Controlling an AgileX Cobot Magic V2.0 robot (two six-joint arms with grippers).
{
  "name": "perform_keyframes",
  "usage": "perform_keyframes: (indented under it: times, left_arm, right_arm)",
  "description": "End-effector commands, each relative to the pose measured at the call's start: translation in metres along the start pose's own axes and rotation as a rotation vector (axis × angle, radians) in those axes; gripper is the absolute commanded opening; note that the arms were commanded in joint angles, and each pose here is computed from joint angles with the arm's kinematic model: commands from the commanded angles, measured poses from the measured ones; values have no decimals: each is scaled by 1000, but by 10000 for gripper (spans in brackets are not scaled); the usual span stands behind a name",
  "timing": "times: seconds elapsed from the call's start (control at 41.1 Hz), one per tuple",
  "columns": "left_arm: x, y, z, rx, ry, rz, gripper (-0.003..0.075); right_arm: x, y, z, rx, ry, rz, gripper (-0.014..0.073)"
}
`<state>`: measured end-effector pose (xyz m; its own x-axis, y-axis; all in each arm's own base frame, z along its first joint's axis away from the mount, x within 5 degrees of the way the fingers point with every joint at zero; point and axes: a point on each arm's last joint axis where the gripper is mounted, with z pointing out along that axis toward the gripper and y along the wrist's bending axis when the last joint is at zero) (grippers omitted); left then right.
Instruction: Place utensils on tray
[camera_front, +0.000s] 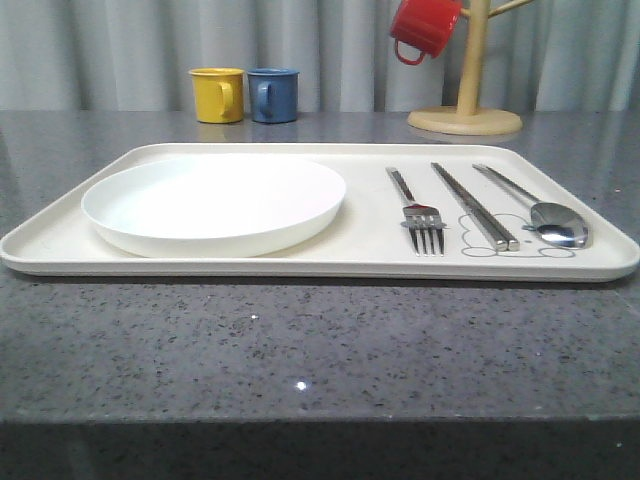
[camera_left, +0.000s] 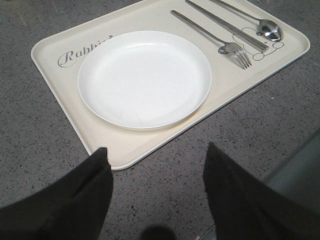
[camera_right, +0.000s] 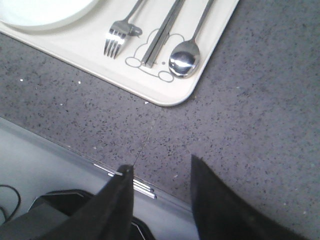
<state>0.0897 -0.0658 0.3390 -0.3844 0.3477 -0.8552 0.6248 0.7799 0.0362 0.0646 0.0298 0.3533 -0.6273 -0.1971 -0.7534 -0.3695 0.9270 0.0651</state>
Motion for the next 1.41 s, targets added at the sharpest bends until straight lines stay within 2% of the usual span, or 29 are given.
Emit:
perform_keyframes:
  times: [0.0,0.219,0.292,0.413,0.511,0.559,0.584,1.265,1.386]
  left_arm:
    - [-14,0,-5,-2,-102,-8,400]
    - [-14,0,-5,-2,-102,-8,398]
    - [-14,0,-5,-2,-102,-8,365]
    - [-14,0,-5,-2,-102,-8,217]
    - [-14,0,-5,-4,-102,-6,67]
    - [-14,1,-5,-8,-101,-1,5]
    - [-14,1,-5,-11,-101,3,-20]
    - [-12,1,-10,-18,-118,10,-18]
    - [-5,6,-22,-88,-165,29,-18]
  right_arm:
    - [-3,0,-18,10,-136,-21,309]
    - [2,0,-28,16,-192,-27,308]
    - [2,0,-28,15,-190,-27,286]
    - [1,0,-28,15,-191,-27,132]
    - [1,0,-28,15,-191,-27,-18]
    - [1,0,-28,15,-192,-27,-75]
    - [1,0,-28,15,-193,-27,-69]
    - [2,2,-28,2,-186,-21,-68]
    - [2,2,-28,2,-184,-21,-68]
